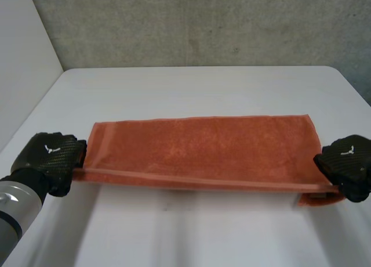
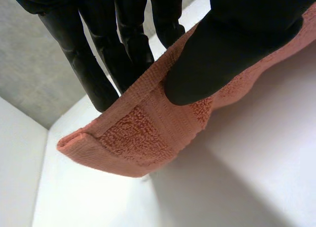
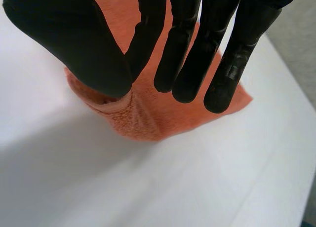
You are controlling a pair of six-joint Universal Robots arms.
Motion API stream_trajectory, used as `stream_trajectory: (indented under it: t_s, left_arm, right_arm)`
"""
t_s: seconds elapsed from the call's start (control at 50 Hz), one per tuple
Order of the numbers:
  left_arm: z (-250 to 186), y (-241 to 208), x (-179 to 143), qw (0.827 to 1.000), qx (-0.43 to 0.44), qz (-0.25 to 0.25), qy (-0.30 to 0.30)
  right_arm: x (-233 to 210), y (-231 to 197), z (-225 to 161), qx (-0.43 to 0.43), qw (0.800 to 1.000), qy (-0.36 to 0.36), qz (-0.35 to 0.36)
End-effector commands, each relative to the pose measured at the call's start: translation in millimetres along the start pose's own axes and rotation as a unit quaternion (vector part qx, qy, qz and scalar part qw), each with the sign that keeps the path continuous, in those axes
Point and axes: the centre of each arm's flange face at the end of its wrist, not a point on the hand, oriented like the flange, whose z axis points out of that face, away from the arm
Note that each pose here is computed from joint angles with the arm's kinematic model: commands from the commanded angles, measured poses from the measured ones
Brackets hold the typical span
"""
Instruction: Fold the laundry
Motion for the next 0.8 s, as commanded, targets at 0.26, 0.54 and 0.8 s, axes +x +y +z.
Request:
stream_trajectory:
  t_s: [0.26, 0.54, 0.8]
  left_arm:
    - [155, -38, -38, 0.994, 0.106, 0.005, -0.04]
    - [100, -216, -116, 0.843, 0.472, -0.008, -0.257]
    - [131, -89, -56, 0.943, 0.289, -0.029, -0.164]
  right_arm:
    - [46, -59, 92, 0.095, 0.983, 0.158, -0.022]
    - [141, -189, 0, 0.407, 0.817, 0.409, 0.004]
    - [42, -105, 65, 0.316, 0.93, 0.188, -0.016]
